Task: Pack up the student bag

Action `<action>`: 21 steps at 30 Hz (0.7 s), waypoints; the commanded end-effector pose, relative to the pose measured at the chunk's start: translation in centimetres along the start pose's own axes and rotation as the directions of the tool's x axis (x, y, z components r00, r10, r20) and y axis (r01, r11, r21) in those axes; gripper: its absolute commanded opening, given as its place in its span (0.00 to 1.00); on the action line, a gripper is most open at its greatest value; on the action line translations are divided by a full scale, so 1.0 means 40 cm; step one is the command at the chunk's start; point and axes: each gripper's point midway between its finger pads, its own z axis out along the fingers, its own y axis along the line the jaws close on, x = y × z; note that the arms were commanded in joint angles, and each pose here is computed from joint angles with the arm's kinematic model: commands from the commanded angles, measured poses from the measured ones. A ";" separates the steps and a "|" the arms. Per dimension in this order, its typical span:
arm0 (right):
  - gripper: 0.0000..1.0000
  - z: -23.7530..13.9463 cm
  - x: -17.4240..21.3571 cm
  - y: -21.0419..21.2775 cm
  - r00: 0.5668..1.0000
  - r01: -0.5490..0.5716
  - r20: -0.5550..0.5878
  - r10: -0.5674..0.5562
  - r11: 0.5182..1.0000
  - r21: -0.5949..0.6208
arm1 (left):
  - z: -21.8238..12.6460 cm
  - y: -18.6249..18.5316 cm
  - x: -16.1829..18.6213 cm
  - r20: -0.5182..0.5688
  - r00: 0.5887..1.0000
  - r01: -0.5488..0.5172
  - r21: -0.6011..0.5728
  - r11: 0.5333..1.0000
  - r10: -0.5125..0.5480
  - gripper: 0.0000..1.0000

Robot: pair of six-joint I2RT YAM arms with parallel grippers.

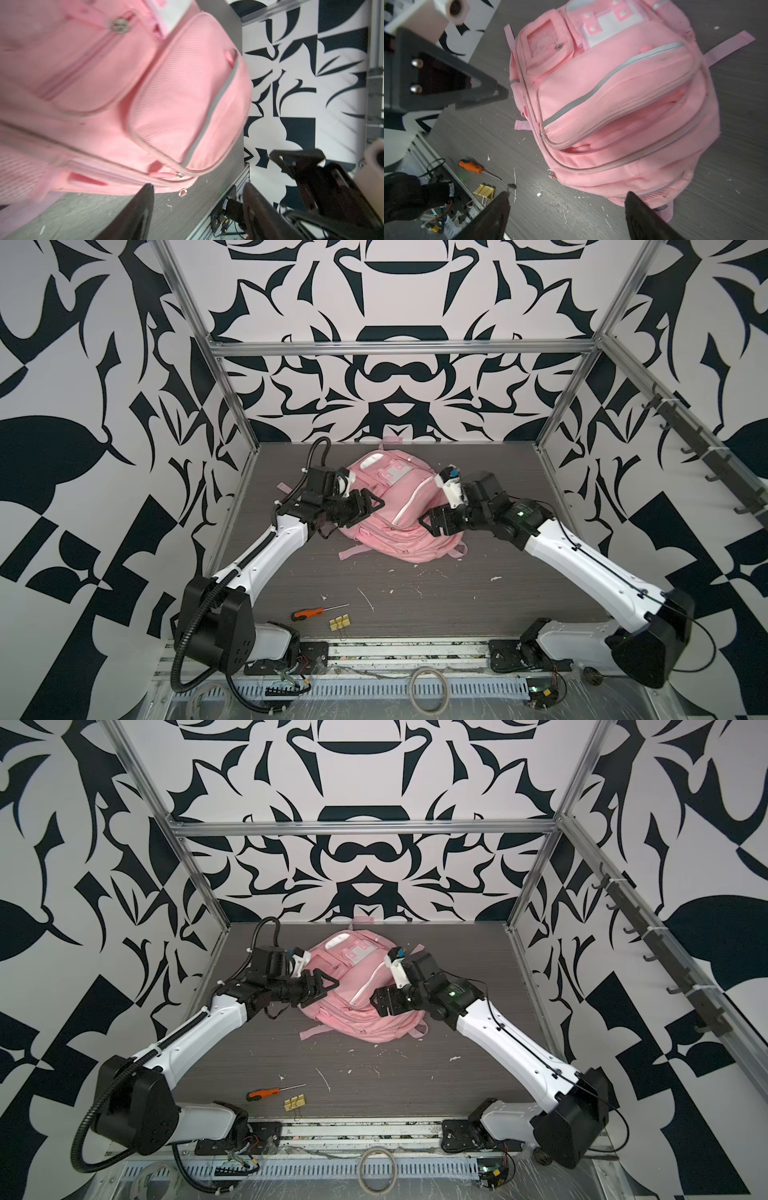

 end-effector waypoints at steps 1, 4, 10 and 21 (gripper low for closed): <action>0.86 0.003 -0.015 0.025 0.999 0.034 -0.010 -0.033 0.996 0.082 | 0.019 0.053 0.004 -0.048 0.997 0.065 0.007 0.998 -0.064 0.71; 0.85 0.039 -0.014 0.054 1.000 0.001 -0.016 0.000 0.995 0.103 | 0.052 0.073 -0.023 -0.055 0.996 0.067 -0.008 0.998 -0.067 0.70; 0.82 0.116 0.009 0.075 0.992 -0.120 -0.020 0.123 0.987 0.108 | 0.133 0.095 -0.027 -0.096 0.990 0.108 0.019 0.994 -0.105 0.59; 0.74 0.172 0.027 0.070 0.987 -0.156 -0.031 0.160 0.982 0.104 | 0.181 0.032 0.013 -0.122 0.992 0.052 0.054 0.997 -0.045 0.53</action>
